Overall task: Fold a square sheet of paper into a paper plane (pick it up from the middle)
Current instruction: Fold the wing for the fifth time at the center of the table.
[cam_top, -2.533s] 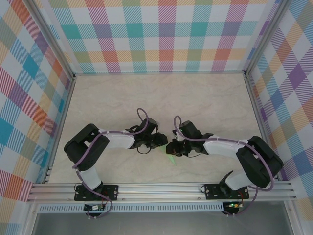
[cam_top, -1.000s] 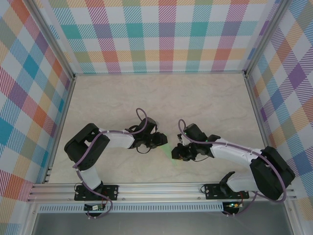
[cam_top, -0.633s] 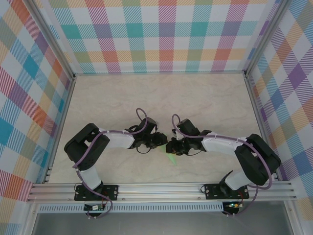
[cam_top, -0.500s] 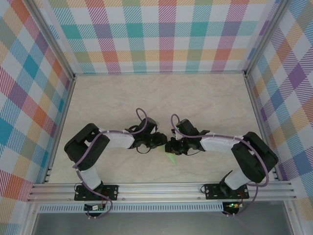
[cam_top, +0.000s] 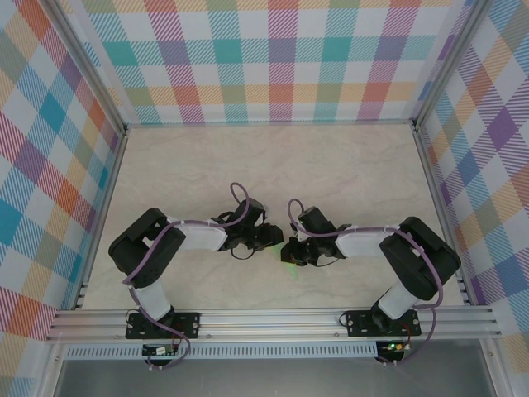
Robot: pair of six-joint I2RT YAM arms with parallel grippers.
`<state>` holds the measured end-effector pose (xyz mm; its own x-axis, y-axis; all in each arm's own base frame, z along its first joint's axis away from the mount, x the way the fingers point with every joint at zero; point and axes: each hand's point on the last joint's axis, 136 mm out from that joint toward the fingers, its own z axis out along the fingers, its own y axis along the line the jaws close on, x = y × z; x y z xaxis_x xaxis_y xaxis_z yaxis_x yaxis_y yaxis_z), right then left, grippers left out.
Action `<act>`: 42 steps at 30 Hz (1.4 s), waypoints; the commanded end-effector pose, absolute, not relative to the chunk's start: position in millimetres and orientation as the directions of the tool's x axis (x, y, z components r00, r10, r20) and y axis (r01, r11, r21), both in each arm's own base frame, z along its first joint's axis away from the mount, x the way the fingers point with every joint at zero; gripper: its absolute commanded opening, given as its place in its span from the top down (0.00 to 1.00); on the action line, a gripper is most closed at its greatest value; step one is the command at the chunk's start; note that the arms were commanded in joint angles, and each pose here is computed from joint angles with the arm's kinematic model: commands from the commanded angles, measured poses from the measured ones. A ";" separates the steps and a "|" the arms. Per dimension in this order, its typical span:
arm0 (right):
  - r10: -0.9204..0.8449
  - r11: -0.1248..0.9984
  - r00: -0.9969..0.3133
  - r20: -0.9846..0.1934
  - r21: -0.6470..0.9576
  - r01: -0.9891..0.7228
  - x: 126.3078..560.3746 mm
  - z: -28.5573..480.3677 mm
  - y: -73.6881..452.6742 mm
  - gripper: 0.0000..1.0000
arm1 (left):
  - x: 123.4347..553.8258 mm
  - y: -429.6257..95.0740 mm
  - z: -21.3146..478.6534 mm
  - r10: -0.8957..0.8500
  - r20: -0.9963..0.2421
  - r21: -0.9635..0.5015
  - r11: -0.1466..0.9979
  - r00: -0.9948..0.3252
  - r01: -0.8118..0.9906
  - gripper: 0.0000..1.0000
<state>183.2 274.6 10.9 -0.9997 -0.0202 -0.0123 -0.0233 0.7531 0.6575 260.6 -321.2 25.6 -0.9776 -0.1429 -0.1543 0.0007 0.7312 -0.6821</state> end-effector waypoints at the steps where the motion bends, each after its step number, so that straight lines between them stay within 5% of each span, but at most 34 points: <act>1: -0.042 0.852 -0.992 0.118 0.523 0.025 143.6 -25.9 236.6 0.88 | 259.8 -286.0 -13.8 -0.149 -0.140 -0.561 0.826 -0.979 -0.045 0.65; 24: -0.058 0.818 -0.990 0.127 0.574 0.026 144.5 -21.4 248.5 0.88 | 331.4 -229.2 44.3 -0.212 -0.219 -0.630 0.776 -0.952 -0.028 0.60; 42: 0.181 0.788 -0.979 0.097 0.581 0.204 178.9 -10.6 274.8 0.87 | 263.0 -215.9 101.5 -0.396 -0.228 -0.649 0.743 -0.890 -0.164 0.45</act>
<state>183.1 287.3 13.5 -0.9933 0.0984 0.0609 0.1135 0.7251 0.6792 272.8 -224.1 108.0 -0.9080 -0.3325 -0.2550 -0.0809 0.7362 -0.6719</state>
